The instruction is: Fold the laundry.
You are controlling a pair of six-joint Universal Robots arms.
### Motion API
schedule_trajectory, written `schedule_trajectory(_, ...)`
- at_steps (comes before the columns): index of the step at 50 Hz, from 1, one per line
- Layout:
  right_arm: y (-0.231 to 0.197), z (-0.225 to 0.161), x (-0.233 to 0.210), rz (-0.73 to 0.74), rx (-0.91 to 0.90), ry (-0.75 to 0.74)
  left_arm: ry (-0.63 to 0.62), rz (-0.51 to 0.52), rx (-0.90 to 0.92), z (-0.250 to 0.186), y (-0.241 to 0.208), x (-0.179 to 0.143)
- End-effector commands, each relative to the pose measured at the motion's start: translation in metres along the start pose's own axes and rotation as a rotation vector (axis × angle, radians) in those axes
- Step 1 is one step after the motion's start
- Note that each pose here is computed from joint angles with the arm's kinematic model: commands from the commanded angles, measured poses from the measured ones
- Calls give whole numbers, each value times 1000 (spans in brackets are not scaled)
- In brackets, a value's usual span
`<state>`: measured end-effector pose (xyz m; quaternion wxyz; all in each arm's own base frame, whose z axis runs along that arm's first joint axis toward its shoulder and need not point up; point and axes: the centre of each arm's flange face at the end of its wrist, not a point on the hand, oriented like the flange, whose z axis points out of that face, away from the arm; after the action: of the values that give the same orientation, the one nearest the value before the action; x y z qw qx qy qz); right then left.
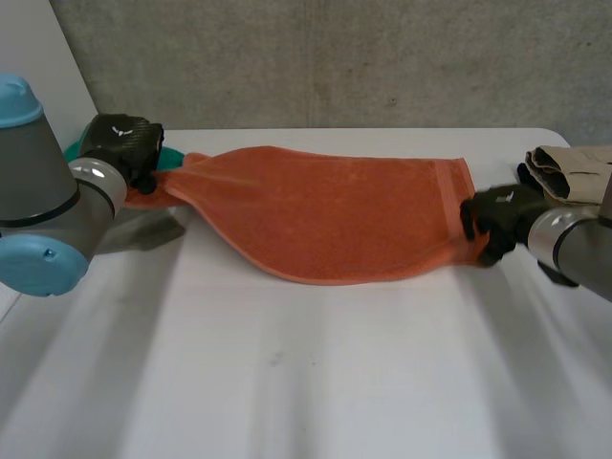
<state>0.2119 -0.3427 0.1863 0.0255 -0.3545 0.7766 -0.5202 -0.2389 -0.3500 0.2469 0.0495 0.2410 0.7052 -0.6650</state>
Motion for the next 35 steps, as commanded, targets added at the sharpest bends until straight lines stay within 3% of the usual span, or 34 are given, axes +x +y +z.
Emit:
schedule_trajectory(1, 18, 2, -22, -4, -76, -85, 13, -9, 39, -6, -20, 1)
schedule_trajectory(16, 14, 51, -27, -108, 137, -3, 8, -7, 62, -2, -31, 2)
schedule_trajectory(35, 26, 99, -27, -192, 151, -3, -25, -5, 33, 19, -16, -7)
